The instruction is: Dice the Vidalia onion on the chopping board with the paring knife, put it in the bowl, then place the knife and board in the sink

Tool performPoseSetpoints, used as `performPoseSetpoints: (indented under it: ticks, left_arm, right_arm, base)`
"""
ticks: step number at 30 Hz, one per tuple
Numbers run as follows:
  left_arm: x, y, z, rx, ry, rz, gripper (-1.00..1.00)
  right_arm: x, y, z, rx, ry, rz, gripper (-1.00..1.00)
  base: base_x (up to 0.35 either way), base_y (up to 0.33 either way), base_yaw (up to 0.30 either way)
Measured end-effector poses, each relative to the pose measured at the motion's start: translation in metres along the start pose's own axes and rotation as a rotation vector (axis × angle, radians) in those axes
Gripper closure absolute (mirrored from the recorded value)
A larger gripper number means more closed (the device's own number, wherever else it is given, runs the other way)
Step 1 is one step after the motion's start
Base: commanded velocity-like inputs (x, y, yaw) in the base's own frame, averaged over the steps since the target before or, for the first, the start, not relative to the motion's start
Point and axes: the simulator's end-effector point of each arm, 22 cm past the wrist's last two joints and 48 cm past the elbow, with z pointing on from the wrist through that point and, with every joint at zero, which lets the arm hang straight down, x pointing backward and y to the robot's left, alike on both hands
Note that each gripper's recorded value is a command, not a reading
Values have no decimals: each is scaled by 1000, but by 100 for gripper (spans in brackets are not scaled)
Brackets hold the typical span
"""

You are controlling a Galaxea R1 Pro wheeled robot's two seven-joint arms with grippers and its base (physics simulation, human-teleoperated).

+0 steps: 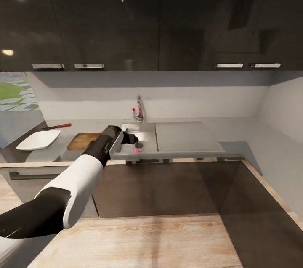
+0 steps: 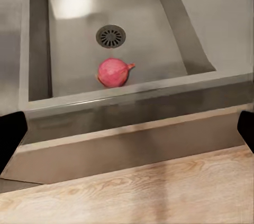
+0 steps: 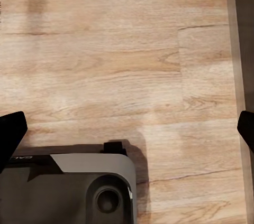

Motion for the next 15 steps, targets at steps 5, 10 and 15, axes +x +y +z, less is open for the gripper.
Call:
performPoseSetpoints:
  ticks: [5, 10, 15]
  left_arm:
    - [-9, 3, -1, -6, 2, 3, -100]
    - [-12, 6, -1, -7, -5, 4, -100]
    - [-8, 11, 2, -15, 0, 2, -100]
  right_arm:
    - [0, 0, 0, 1, 2, 5, -100]
    - [1, 2, 0, 0, 5, 8, -100]
    - [4, 5, 0, -3, 12, 9, -100]
  base:
    - [0, 0, 0]
    - [6, 0, 0]
    - [181, 0, 0]
